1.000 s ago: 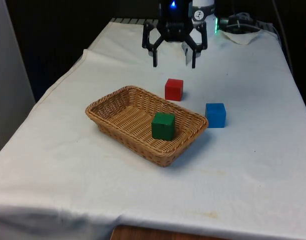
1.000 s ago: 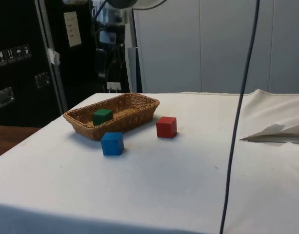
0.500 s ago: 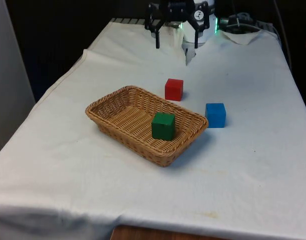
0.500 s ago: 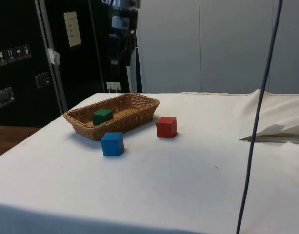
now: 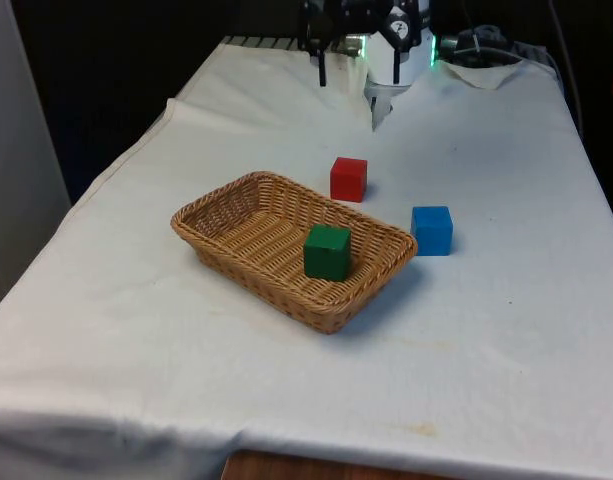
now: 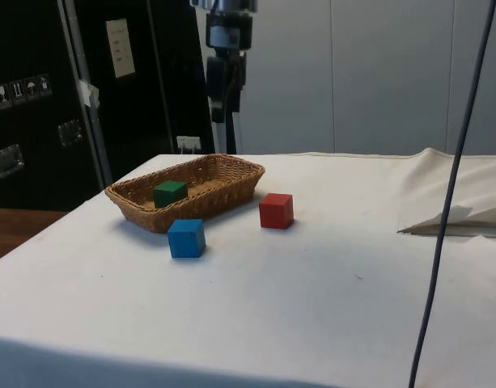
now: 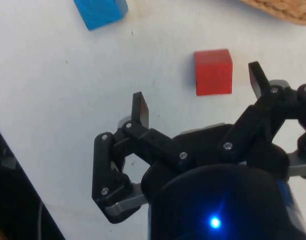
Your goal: Pick up exactly two blocks and place them into the basket.
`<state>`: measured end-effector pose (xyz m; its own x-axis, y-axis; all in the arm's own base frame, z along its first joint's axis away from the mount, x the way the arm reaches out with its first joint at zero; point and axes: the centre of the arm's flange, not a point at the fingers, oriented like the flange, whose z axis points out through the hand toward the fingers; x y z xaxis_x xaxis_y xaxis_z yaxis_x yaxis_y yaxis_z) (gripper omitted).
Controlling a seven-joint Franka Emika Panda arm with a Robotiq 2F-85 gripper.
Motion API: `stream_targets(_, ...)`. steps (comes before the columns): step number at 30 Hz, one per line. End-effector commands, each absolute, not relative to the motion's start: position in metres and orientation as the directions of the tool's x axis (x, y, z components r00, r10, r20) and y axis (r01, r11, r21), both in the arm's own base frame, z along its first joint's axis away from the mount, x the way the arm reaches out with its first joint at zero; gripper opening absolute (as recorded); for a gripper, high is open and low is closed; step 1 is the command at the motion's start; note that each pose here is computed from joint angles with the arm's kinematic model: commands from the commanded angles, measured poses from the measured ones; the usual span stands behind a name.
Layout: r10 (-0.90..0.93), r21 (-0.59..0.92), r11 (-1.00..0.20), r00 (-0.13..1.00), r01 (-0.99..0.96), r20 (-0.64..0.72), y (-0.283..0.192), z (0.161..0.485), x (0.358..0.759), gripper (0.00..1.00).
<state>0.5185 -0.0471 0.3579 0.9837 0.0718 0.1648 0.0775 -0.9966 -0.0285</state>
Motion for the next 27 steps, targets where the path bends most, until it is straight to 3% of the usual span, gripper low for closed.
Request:
stream_targets(1, 0.078, -0.023, -0.996, 0.986, 0.082, 0.149, -0.049, 0.353, 0.514, 1.00)
stream_targets(27, 0.056, -0.017, -0.998, 0.998, 0.057, 0.025, -0.080, 0.300, 0.481, 1.00)
